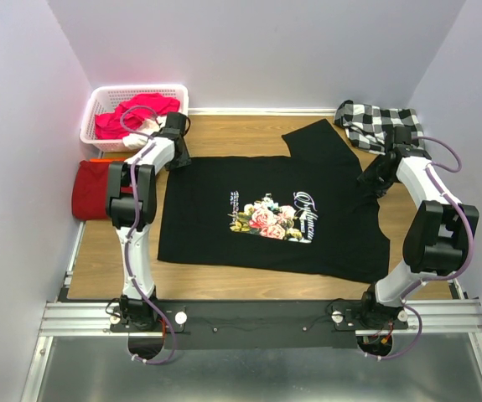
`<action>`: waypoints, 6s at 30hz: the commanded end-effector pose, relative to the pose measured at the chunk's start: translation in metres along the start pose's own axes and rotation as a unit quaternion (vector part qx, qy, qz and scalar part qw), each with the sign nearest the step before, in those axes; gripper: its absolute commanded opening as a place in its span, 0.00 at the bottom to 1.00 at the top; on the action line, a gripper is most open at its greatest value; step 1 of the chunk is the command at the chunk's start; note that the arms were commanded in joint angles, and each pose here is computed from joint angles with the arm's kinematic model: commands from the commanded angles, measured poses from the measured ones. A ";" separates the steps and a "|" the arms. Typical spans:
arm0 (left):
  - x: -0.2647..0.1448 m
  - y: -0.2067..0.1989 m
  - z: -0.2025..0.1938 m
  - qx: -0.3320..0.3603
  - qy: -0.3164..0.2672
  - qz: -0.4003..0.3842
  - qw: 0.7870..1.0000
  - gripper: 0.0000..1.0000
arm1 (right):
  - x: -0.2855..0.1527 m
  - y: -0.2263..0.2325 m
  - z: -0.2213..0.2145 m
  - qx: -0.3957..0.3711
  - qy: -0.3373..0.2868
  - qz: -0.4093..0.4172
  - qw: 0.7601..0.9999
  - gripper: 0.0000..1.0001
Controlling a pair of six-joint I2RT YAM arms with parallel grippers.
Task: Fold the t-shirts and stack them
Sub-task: Fold the flattened tshirt in 1/3 of the way, then grap the side of the flattened tshirt furthest away from the robot with both arms
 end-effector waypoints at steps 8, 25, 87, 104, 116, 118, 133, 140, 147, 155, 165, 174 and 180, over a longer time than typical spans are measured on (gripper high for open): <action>-0.072 0.022 -0.015 -0.003 0.000 -0.011 1.000 0.50 | 0.001 -0.006 -0.020 -0.043 0.023 0.006 0.999 0.48; -0.148 0.039 -0.158 0.039 0.106 -0.051 0.992 0.50 | 0.007 -0.016 -0.086 -0.110 0.099 -0.024 0.989 0.48; -0.209 0.078 -0.228 0.047 0.186 -0.009 0.981 0.50 | 0.000 -0.037 -0.101 -0.082 0.162 -0.139 0.973 0.48; -0.192 0.016 -0.089 0.008 -0.003 -0.092 0.996 0.96 | -0.035 -0.002 -0.047 -0.086 0.026 -0.040 0.995 0.61; -0.112 -0.010 -0.028 -0.002 -0.043 -0.073 0.996 0.88 | -0.035 0.005 -0.033 -0.066 -0.051 -0.016 0.996 0.73; -0.091 -0.012 -0.024 0.001 -0.035 -0.055 0.998 0.80 | -0.033 0.005 -0.034 -0.059 -0.050 -0.018 0.997 0.72; -0.021 0.015 -0.001 -0.001 -0.022 0.011 1.000 0.71 | -0.027 -0.001 -0.045 -0.043 -0.042 -0.025 0.998 0.72; -0.005 0.019 0.004 -0.001 -0.015 0.007 1.000 0.69 | -0.024 0.000 -0.045 -0.042 -0.036 -0.024 0.998 0.71; 0.008 0.017 0.002 -0.002 -0.002 -0.011 1.000 0.66 | -0.022 0.002 -0.045 -0.042 -0.030 -0.020 0.998 0.69; 0.015 0.017 -0.004 0.001 0.010 -0.015 1.000 0.52 | -0.021 0.000 -0.049 -0.042 -0.024 -0.022 0.999 0.68; 0.017 0.019 -0.006 0.005 0.011 -0.008 1.000 0.25 | -0.019 -0.003 -0.052 -0.045 -0.019 -0.027 0.998 0.67; 0.011 0.022 -0.006 0.010 0.007 -0.004 1.000 0.00 | -0.015 0.006 -0.034 -0.051 -0.028 -0.028 0.998 0.67; -0.002 0.023 -0.001 0.015 -0.004 -0.007 1.000 0.00 | -0.011 0.031 0.019 -0.064 -0.077 -0.028 0.995 0.67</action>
Point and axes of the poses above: each gripper's point midway between its finger pads, its own x axis out along the fingers, its own y axis along the line the jaws close on, z = x × y, the point moved 8 cm from there along -x, back along the fingers, and after that the axes turned 10 degrees about -x, right-handed, at the moved point
